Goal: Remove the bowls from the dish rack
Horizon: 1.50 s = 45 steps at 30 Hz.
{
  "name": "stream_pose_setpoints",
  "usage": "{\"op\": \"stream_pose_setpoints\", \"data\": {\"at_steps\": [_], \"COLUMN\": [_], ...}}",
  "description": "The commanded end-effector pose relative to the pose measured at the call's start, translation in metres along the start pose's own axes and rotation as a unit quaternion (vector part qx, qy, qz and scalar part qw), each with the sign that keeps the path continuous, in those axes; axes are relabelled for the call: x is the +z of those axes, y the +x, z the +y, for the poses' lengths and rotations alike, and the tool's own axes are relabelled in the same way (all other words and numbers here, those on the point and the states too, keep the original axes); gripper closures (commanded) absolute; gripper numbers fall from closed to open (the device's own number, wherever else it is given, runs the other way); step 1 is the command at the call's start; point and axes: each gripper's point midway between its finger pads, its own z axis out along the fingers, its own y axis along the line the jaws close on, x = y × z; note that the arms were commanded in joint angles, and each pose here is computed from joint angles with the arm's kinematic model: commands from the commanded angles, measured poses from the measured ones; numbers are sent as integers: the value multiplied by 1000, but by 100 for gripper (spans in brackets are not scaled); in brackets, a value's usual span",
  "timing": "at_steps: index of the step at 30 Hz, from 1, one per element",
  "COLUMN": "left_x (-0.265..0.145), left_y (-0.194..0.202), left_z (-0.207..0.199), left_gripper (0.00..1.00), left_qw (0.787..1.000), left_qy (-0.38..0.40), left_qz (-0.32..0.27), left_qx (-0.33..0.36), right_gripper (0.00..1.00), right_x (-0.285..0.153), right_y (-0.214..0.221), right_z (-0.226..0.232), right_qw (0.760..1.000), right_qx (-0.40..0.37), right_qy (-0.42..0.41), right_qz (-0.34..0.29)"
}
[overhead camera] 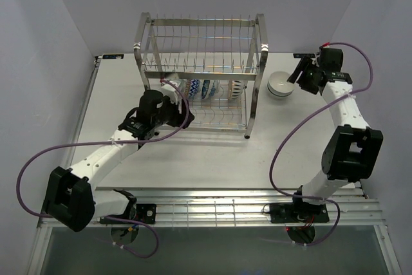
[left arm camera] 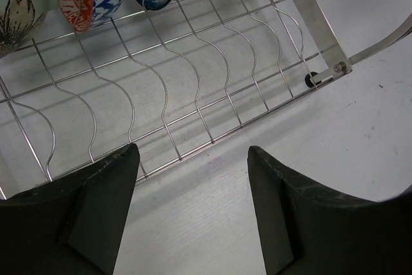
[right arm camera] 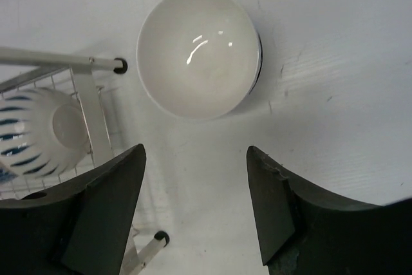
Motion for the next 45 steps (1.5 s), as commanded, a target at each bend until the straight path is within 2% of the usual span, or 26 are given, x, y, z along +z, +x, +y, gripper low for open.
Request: {"op": "stream_pose_setpoints", "data": {"at_steps": [1, 3, 7, 10, 14, 18, 21, 29, 33, 45], "left_x": [-8, -10, -15, -16, -19, -15, -8, 36, 57, 109], "left_y": [-17, -21, -17, -14, -2, 3, -3, -15, -19, -48], "left_z": [-11, -17, -25, -29, -50, -74, -94, -106, -100, -92], "left_gripper": [21, 22, 22, 22, 23, 23, 23, 24, 25, 29], "left_qw": [998, 996, 993, 989, 979, 958, 951, 938, 941, 939], "left_qy": [25, 38, 48, 51, 98, 151, 177, 168, 137, 117], "left_qz": [-43, -59, -82, -80, -76, -58, -71, -62, -81, -139], "left_qx": [-36, -47, -77, -116, -164, -235, -245, -296, -298, -293], "right_gripper": [30, 30, 30, 30, 30, 30, 30, 31, 32, 38], "right_x": [-16, -17, -32, -39, -46, -52, -57, -61, -65, -64], "right_y": [18, 44, 66, 85, 98, 113, 123, 158, 162, 173], "right_z": [15, 9, 10, 11, 12, 18, 19, 20, 20, 23], "right_qw": [998, 998, 997, 995, 994, 990, 988, 981, 981, 976], "right_qx": [17, 21, 18, 21, 22, 27, 30, 39, 32, 38], "right_qy": [-54, -59, -77, -96, -110, -135, -148, -182, -188, -207], "right_qz": [-12, 4, 4, 10, 10, 22, 26, 51, 44, 50]}}
